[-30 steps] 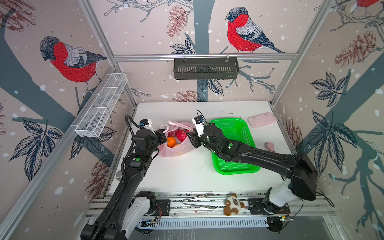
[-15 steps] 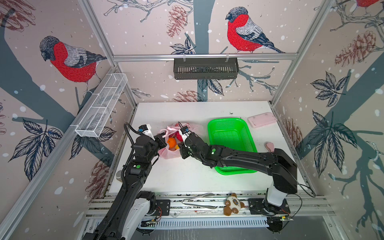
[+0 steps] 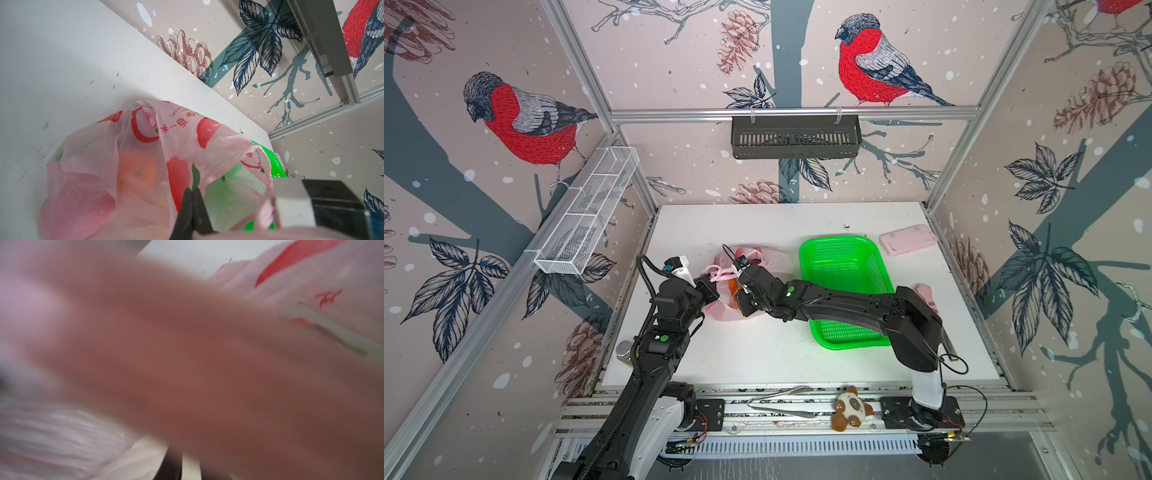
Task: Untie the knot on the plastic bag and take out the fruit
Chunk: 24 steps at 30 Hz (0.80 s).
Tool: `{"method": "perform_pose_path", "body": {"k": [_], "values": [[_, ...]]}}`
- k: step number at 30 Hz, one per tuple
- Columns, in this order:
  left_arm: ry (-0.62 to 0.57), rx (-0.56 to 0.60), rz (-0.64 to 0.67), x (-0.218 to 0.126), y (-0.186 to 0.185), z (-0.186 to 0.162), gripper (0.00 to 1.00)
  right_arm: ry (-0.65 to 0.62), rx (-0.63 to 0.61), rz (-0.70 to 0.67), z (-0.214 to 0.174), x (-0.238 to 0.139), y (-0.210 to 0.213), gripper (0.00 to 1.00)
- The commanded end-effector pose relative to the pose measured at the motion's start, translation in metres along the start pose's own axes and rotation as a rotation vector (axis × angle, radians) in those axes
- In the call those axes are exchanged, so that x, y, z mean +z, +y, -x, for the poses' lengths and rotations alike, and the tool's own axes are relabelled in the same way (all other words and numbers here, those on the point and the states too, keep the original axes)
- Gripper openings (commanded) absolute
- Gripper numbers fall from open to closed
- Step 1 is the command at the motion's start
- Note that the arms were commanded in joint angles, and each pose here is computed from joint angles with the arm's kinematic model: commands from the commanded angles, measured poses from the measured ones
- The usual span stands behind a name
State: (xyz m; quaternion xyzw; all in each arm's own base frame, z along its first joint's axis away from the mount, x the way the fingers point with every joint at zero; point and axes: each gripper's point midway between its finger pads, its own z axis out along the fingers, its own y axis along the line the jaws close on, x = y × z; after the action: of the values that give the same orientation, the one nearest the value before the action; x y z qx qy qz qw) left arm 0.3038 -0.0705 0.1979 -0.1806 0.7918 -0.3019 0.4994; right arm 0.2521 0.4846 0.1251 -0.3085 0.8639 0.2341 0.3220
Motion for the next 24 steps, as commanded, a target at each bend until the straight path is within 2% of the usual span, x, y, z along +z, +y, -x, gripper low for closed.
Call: {"method": "perform_pose_path", "body": {"k": [1,6,14,18,24], "values": [[-0.052,-0.004,-0.036,-0.002,-0.007,0.010,0.00,0.047,-0.008,0.019,-0.020,-0.009,0.006,0.19],[-0.059,-0.010,-0.022,-0.006,-0.001,0.005,0.00,0.084,0.024,0.023,-0.046,-0.013,0.007,0.19],[-0.050,-0.007,0.030,-0.012,0.014,-0.005,0.00,0.129,0.074,0.020,-0.077,0.000,0.006,0.19],[-0.060,-0.005,0.070,-0.017,0.024,-0.009,0.00,0.111,0.084,0.013,-0.070,0.001,0.007,0.21],[-0.085,-0.005,0.086,-0.026,0.031,-0.012,0.00,0.019,0.088,-0.014,-0.031,-0.006,0.012,0.27]]}}
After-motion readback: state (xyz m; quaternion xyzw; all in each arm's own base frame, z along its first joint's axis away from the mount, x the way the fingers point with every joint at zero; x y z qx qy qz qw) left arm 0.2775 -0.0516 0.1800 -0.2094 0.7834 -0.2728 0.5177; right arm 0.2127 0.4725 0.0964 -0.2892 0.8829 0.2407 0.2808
